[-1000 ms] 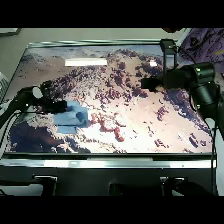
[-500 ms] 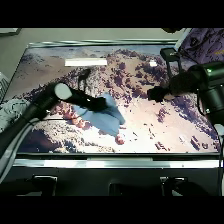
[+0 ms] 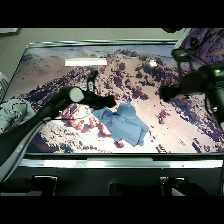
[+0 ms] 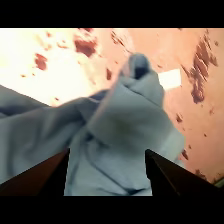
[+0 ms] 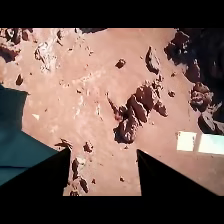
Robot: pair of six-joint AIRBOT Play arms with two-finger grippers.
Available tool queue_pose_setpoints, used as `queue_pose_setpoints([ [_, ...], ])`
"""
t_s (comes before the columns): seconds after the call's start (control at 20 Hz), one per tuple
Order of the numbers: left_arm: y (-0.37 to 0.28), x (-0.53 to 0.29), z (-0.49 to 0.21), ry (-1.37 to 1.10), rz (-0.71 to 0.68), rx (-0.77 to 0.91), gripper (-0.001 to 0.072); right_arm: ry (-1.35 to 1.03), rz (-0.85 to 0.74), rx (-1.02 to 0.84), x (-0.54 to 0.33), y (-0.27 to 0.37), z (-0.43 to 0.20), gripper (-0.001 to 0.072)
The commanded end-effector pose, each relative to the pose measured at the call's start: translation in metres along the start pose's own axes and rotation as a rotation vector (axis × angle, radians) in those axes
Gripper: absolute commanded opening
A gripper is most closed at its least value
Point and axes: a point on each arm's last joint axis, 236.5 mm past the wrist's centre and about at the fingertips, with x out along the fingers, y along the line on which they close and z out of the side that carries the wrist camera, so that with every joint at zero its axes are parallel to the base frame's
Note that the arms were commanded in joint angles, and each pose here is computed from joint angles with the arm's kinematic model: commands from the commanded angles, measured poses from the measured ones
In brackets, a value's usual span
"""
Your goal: Fold the clothes and pants, and hang the long-sleeved shirts on hangers.
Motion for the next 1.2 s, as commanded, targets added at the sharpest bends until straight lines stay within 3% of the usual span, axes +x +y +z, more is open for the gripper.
queue_pose_setpoints([
  [0.0,0.086,-0.067,0.035,-0.032,0.149,-0.075,0.0544,0.055,0.148,0.33,0.03,-0.04,-0.026,0.0502],
  [0.2,0.157,-0.106,0.053,-0.058,0.213,-0.221,0.0543,0.267,0.481,0.571,0.091,0.001,-0.124,0.0506],
  [0.3,0.172,-0.113,0.058,-0.077,0.224,-0.251,0.0542,0.297,0.59,0.581,0.106,0.036,-0.15,0.0596],
  [0.8,0.178,-0.116,0.059,-0.083,0.229,-0.265,0.0542,0.28,0.595,0.513,0.169,0.095,-0.171,0.058],
  [0.9,0.179,-0.114,0.052,-0.051,0.227,-0.287,0.0542,0.269,0.581,0.496,0.176,0.094,-0.171,0.036],
  [1.0,0.184,-0.102,0.043,0.004,0.196,-0.314,0.0542,0.244,0.581,0.474,0.172,0.091,-0.162,0.0028],
  [1.15,0.174,-0.06,0.036,0.06,0.016,-0.299,0.0541,0.2,0.604,0.428,0.154,0.092,-0.142,0.0032],
])
